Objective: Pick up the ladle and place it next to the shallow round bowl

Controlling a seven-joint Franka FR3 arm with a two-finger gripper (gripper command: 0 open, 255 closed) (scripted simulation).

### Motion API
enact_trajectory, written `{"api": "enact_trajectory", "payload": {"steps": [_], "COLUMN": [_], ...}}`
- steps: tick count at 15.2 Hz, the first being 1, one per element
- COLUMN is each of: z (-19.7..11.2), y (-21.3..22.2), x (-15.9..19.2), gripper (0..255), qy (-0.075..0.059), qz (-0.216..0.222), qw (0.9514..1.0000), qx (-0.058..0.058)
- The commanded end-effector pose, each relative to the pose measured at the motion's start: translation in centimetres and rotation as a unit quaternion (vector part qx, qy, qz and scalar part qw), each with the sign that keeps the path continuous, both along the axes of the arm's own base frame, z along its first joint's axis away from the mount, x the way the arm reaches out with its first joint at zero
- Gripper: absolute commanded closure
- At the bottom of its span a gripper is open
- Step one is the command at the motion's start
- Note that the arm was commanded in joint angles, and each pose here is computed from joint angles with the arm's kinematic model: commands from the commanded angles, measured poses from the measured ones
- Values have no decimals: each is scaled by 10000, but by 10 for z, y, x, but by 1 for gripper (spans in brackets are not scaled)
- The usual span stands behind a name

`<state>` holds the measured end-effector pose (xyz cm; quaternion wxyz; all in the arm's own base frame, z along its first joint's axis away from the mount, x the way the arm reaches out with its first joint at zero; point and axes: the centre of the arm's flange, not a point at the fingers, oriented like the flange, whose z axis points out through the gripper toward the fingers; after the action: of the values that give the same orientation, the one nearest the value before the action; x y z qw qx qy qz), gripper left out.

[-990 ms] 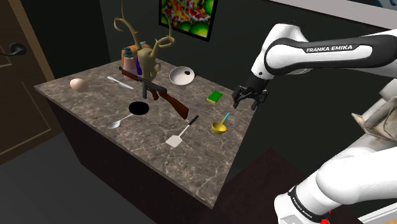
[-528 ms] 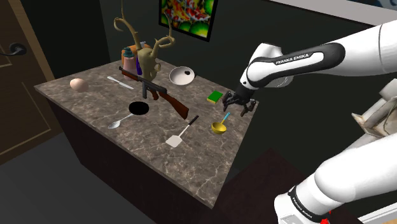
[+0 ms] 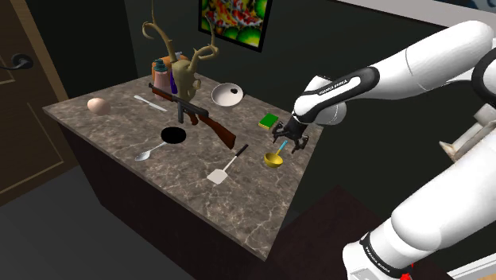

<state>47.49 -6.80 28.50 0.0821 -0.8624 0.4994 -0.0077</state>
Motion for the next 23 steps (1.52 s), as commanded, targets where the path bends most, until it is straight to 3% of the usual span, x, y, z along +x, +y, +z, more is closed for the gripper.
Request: {"api": "enact_trajectory", "payload": {"steps": [1,3,10,18,19,23], "z": [-23,-39,-76,-79,-79,-79], "y": [-10,-19,-14,-13,-13,-14], "x": [11,17,21,22,22,21], "gripper": [0,0,0,0,255,255], "qy": [-22,-31,-31,-31,-31,-31], "qz": [-395,-682,-682,-682,-682,-682], "qw": [9992,9976,9976,9976,9976,9976], "qx": [45,82,82,82,82,82]}}
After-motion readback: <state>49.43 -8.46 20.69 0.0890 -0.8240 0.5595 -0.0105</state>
